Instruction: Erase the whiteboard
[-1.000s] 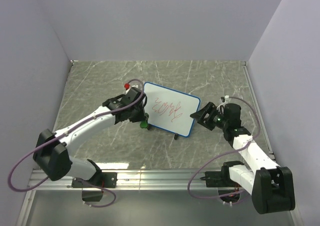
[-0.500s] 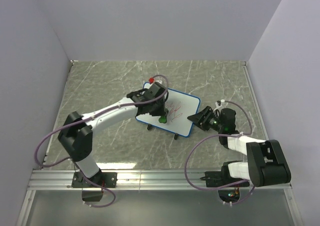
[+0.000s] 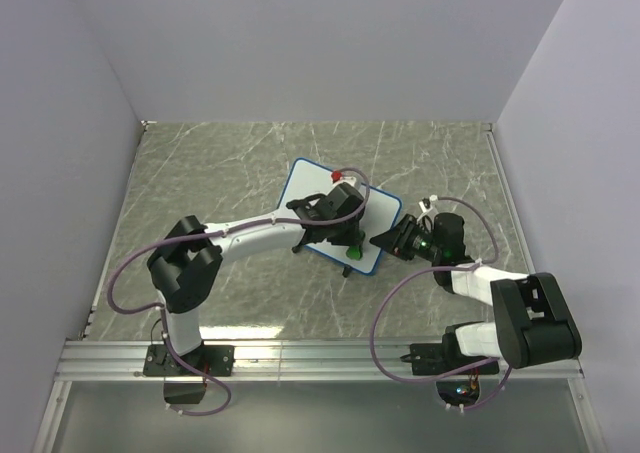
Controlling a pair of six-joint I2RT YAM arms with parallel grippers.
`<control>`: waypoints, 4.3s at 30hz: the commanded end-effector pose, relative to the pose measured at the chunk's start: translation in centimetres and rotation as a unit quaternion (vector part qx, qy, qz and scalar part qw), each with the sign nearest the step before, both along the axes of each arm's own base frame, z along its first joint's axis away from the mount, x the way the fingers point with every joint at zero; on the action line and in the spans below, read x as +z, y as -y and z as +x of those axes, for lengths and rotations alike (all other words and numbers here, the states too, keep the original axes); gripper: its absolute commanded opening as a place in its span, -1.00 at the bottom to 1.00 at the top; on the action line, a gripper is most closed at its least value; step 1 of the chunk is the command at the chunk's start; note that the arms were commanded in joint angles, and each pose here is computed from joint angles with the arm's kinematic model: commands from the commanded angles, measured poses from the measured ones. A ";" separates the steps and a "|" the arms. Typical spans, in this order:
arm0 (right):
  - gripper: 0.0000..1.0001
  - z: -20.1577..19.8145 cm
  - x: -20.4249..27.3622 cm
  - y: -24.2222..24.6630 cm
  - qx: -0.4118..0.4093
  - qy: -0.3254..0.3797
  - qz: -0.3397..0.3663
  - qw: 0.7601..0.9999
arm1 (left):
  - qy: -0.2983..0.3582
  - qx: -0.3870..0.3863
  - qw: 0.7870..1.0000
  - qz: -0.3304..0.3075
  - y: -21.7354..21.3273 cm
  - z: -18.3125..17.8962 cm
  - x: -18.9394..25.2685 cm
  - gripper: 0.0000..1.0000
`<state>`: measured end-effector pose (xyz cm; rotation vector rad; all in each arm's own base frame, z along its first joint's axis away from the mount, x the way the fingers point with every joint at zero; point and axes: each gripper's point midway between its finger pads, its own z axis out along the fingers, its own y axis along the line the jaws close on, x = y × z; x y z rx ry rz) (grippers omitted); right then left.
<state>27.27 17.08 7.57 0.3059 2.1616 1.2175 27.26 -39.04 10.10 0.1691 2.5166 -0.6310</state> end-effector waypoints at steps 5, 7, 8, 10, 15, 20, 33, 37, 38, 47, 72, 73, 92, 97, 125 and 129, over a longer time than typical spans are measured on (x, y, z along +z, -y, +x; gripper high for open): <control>-1.00 -1.3 -3.2 -0.2 0.029 -0.052 -0.058 0.997 | 0.054 -0.014 0.997 -0.053 3.7 1.5 0.6 -0.99; -1.00 -1.3 -3.2 -0.4 0.035 -0.057 -0.062 0.996 | 0.061 -0.011 0.997 -0.046 3.4 1.7 0.1 -0.99; -1.00 -1.3 -3.2 -0.5 0.035 -0.059 -0.065 0.996 | 0.063 -0.010 0.997 -0.038 3.0 1.7 -0.4 -0.99; -1.00 -1.3 -3.0 -0.5 0.035 -0.064 -0.069 0.995 | 0.071 -0.007 0.997 -0.022 2.0 2.2 -1.3 -0.99; -1.00 -0.8 -2.3 -0.5 0.034 -0.063 -0.076 0.995 | 0.086 0.031 0.996 -0.005 -2.7 4.6 -2.4 -0.99; -1.00 -0.7 -2.3 -0.5 0.037 -0.067 -0.082 0.994 | 0.078 0.085 0.993 0.014 -8.8 6.9 -4.1 -0.99; -1.00 -0.3 -3.1 -1.3 0.033 -0.081 -0.086 0.992 | 0.076 0.025 0.997 -0.012 -8.1 7.7 -3.9 -0.99; -1.00 0.1 -3.0 -1.8 0.034 -0.081 -0.086 0.992 | 0.082 -0.031 0.996 -0.035 -3.1 5.0 -2.4 -0.99; -1.00 0.1 -3.0 -2.0 0.037 -0.082 -0.086 0.992 | 0.082 -0.040 0.995 -0.039 -2.2 4.4 -2.2 -0.99; -1.00 0.0 -2.5 -2.9 0.052 -0.079 -0.094 0.991 | 0.086 -0.075 0.992 -0.052 1.6 3.7 0.7 -0.99; -1.00 -2.9 -1.6 -2.3 0.083 -0.087 -0.117 0.986 | 0.093 0.025 0.995 0.024 -9.9 18.3 -1.9 -0.99; -1.00 -2.7 -1.5 -2.4 0.084 -0.085 -0.115 0.986 | 0.093 0.018 0.995 0.020 -9.3 17.7 -1.8 -0.99; -1.00 -2.4 -3.2 -3.8 0.104 -0.100 -0.107 0.984 | 0.058 -0.076 0.991 -0.097 0.8 7.3 3.9 -0.99; -1.00 -3.6 -3.1 -3.4 0.109 -0.101 -0.113 0.982 | 0.060 -0.011 0.996 -0.070 -3.6 13.3 3.6 -0.99; -1.00 -3.4 -0.8 -5.1 0.152 -0.061 -0.068 0.984 | 0.047 -0.059 0.997 -0.037 4.6 5.9 4.5 -0.99; -1.00 -3.3 -0.9 -5.2 0.154 -0.064 -0.067 0.984 | 0.048 -0.031 0.998 -0.037 1.5 10.2 3.6 -0.99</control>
